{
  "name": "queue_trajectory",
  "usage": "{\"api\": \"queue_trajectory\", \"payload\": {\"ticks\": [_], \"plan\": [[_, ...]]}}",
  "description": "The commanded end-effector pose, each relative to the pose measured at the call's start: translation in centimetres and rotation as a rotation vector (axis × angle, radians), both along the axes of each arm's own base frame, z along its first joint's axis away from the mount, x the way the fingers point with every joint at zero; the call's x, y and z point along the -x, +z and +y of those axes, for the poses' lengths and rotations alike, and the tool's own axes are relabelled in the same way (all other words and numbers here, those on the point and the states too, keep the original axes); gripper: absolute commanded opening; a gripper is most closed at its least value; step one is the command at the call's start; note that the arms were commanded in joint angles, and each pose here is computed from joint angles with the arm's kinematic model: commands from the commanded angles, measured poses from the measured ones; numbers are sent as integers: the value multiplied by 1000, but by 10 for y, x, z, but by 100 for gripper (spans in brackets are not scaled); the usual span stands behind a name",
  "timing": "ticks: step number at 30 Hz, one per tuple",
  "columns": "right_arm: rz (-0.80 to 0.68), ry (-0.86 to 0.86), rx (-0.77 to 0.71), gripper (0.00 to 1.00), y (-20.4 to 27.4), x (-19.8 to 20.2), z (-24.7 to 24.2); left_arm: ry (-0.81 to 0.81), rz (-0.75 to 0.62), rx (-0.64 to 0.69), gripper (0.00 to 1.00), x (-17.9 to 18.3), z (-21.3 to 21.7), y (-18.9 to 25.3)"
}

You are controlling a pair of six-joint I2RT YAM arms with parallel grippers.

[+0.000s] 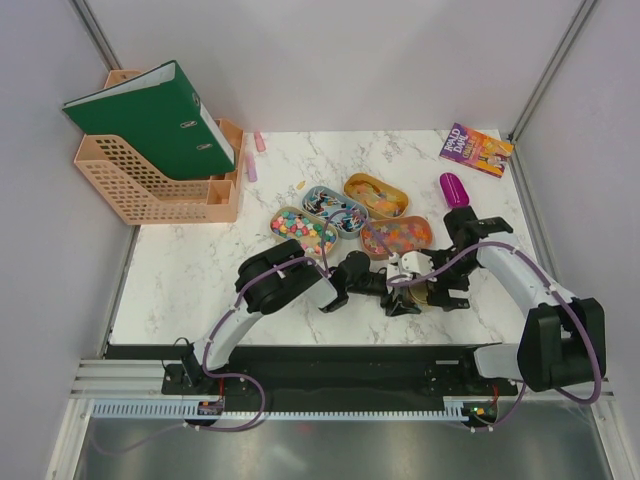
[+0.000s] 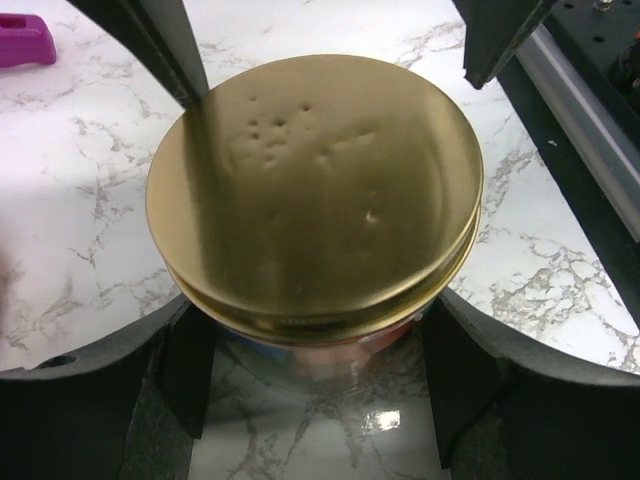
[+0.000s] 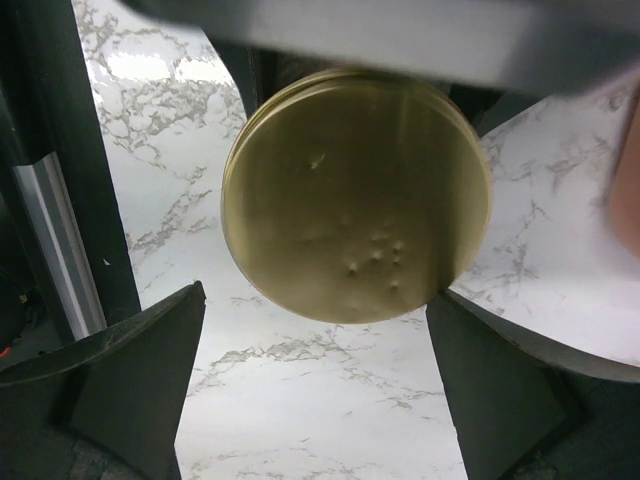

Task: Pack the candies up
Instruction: Screw the bottle lid onto the packing bottle.

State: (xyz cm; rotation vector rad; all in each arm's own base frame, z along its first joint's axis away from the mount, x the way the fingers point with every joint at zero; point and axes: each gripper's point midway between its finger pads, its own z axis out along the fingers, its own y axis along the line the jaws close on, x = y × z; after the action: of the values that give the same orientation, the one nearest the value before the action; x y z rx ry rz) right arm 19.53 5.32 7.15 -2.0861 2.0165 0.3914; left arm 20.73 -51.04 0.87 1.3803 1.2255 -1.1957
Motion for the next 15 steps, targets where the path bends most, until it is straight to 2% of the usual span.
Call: {"api": "queue_trajectory", "payload": {"ticks": [1,6,9,15], "plan": [[242,-37,15,98,-12,57,-5,240,327,-597,2,6,111,-173],[255,-66,40,98,-4,67,-15,244,325,-595,2,4,111,-173],[210,-105,54,98,9,64,-26,246,322,-595,2,3,111,-172],[86,-146,29,98,38,28,-36,240,324,-600,2,4,112,-174]]}}
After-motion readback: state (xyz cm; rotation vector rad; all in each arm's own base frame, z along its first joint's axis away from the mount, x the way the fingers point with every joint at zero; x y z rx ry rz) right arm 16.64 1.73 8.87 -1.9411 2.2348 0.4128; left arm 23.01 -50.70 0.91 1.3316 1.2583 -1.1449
